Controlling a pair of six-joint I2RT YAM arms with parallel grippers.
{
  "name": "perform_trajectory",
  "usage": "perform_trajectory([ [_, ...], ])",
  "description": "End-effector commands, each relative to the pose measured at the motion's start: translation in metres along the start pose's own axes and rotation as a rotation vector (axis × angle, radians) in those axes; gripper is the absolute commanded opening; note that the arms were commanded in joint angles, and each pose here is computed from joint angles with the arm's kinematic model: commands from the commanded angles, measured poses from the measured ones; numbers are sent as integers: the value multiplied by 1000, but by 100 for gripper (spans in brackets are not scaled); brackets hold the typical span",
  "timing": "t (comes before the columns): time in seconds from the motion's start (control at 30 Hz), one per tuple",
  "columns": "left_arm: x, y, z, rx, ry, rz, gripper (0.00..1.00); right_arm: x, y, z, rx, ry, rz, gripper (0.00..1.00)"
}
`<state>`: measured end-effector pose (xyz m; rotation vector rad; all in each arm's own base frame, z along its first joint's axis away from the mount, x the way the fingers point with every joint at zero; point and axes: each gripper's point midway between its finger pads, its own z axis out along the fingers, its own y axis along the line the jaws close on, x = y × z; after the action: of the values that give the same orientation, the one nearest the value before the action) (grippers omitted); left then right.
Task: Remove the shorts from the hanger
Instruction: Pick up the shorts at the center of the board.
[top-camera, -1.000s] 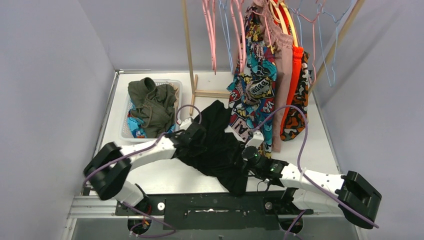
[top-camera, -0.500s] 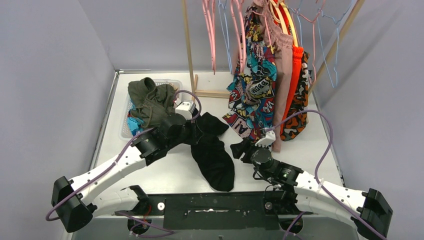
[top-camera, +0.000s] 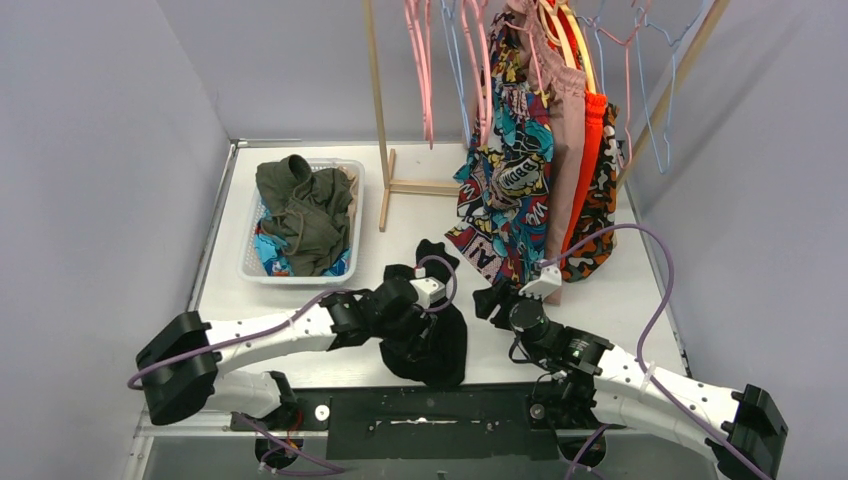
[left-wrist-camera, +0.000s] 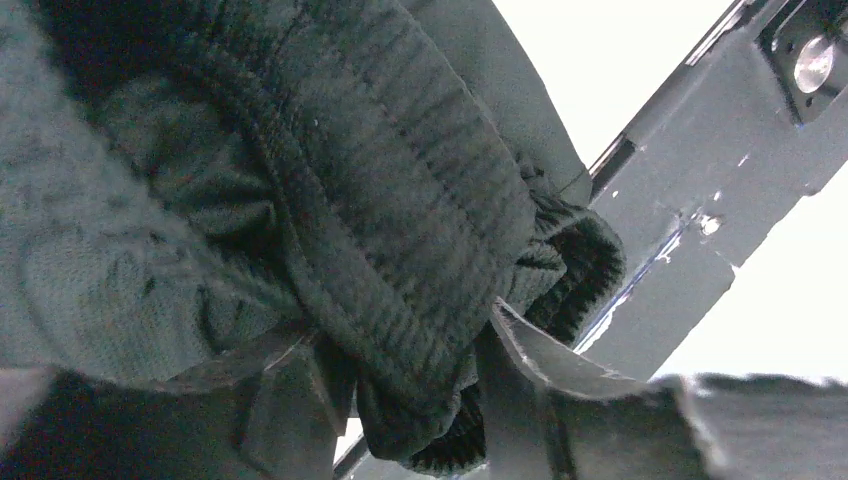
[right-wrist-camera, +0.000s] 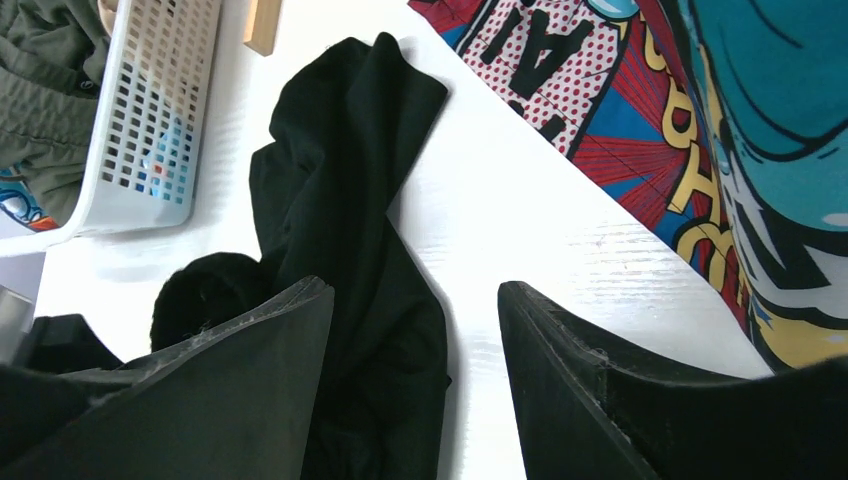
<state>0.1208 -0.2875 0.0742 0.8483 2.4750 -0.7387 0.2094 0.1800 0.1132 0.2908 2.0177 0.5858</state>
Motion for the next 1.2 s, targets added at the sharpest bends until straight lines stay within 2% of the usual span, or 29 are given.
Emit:
perform_trajectory([
  [0.0, -14, -14, 14, 22, -51, 17, 53, -16, 4, -1, 14, -61, 41, 62],
  [0.1, -21, -10, 20, -15, -75, -1, 68, -15, 5, 0, 16, -57, 41, 63],
  [0.2, -29, -10, 25, -22, -108, -30, 76, -12, 3, 1, 30, -47, 37, 63],
  [0.37, -31, -1, 40, -85, -109, -95, 79, -7, 1, 3, 38, -33, 42, 63],
  [0.5, -40, 1, 42, -89, -179, -180, 82, -6, 0, 3, 43, -30, 43, 63],
  [0.6, -34, 16, 54, -146, -163, -190, 83, -5, -1, 4, 47, -30, 43, 63],
  [0.7, -10, 31, 68, -233, -58, -166, 68, -5, -2, 3, 54, -29, 40, 63],
  [0.83, 23, 51, 74, -366, 24, -116, 59, -5, -12, 1, 95, -36, 54, 63],
  [0.9, 32, 61, 73, -422, 50, -82, 48, -5, -14, 1, 99, -43, 60, 63],
  [0.97, 37, 68, 67, -481, 73, -43, 31, -6, -14, 0, 97, -47, 61, 64],
  [1.1, 27, 71, 50, -519, 6, -50, 3, -11, -14, -2, 103, -55, 54, 64],
  [1.17, 8, 69, 34, -529, -58, -41, 0, -12, -14, -3, 105, -59, 53, 64],
])
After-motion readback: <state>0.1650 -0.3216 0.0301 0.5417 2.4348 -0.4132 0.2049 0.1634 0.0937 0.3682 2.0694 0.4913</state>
